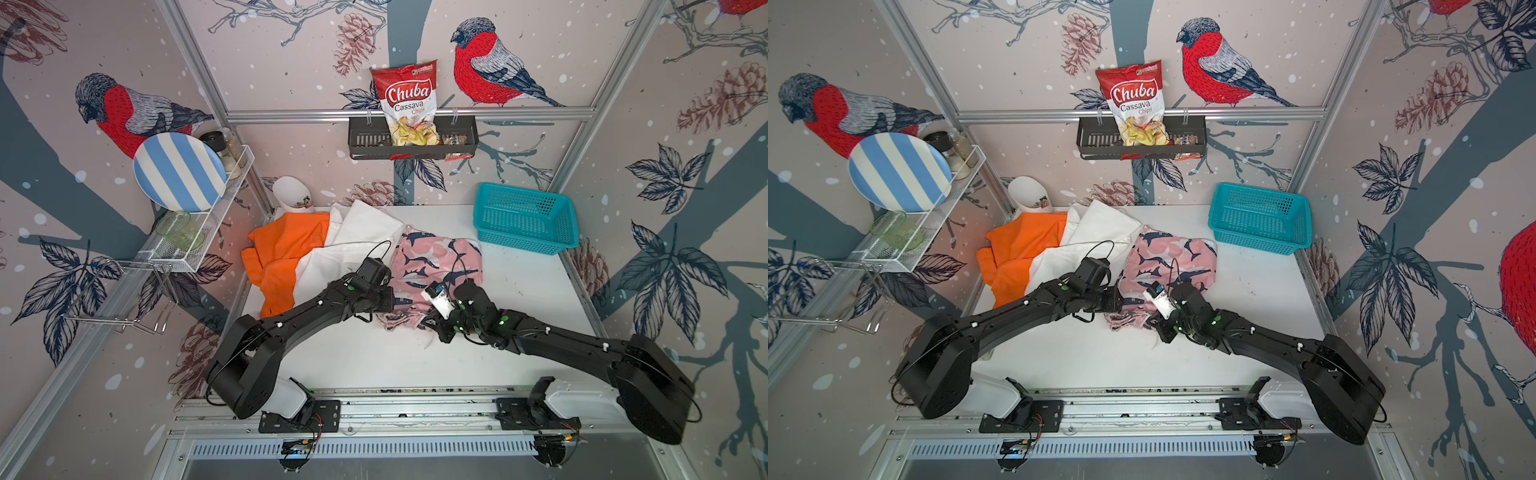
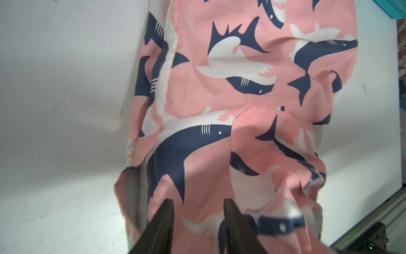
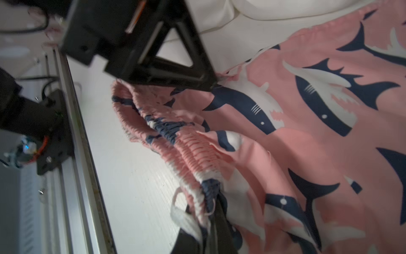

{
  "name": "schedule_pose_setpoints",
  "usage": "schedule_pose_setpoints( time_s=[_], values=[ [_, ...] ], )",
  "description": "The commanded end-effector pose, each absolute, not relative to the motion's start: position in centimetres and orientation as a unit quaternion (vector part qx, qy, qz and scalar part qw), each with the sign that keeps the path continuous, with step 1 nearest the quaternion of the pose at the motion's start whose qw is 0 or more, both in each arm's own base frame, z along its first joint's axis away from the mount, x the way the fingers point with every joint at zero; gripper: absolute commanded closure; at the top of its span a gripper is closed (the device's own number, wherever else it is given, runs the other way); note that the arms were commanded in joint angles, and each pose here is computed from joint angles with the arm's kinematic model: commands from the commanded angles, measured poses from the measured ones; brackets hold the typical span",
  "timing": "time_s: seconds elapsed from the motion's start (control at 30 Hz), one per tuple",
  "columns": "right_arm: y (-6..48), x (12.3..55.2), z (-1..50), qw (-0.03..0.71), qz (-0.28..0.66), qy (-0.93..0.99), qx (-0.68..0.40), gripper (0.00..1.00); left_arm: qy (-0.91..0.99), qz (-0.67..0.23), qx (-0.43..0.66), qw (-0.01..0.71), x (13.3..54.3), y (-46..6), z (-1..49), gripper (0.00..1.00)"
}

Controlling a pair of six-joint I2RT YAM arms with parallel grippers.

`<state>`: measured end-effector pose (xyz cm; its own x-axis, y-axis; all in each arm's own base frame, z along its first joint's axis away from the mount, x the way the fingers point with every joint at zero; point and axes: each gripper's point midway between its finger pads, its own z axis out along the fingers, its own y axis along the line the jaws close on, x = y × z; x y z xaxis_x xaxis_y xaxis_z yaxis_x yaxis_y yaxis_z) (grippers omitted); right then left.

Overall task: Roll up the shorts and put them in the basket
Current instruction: Roll the shorts at the center of the board.

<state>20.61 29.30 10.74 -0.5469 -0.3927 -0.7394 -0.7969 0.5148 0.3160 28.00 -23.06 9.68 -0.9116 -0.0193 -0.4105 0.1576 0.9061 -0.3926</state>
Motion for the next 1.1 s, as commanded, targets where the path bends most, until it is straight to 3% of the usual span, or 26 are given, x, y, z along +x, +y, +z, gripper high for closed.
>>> schedule_pose_setpoints(
  time_s=[0.0,0.5,0.8,0.93,1.0,1.07],
  values=[
    [30.3,20.7,12.3,0.242,0.439,0.812,-0.299,1.00,0.960,-0.187,0.023,0.208,27.5,-21.3,10.4,0.55],
    [29.4,22.7,3.7,0.057,0.453,0.886,-0.079,1.00,0.955,-0.235,0.018,0.179,24.7,-22.4,11.7,0.47],
    [29.2,22.7,2.5,0.025,0.439,0.898,-0.025,1.00,0.951,-0.255,0.057,0.163,24.1,-25.1,11.1,0.37],
    [29.0,22.4,2.1,0.021,0.429,0.903,-0.026,1.00,0.953,-0.246,0.069,0.160,25.6,-26.4,10.0,0.46],
    [28.8,22.1,1.8,0.019,0.418,0.908,-0.028,0.99,0.959,-0.217,0.065,0.169,27.0,-26.3,9.2,0.55],
    [28.4,22.0,1.3,0.024,0.396,0.917,-0.035,0.92,0.968,-0.171,0.050,0.178,28.3,-25.1,8.0,0.64]
  ],
)
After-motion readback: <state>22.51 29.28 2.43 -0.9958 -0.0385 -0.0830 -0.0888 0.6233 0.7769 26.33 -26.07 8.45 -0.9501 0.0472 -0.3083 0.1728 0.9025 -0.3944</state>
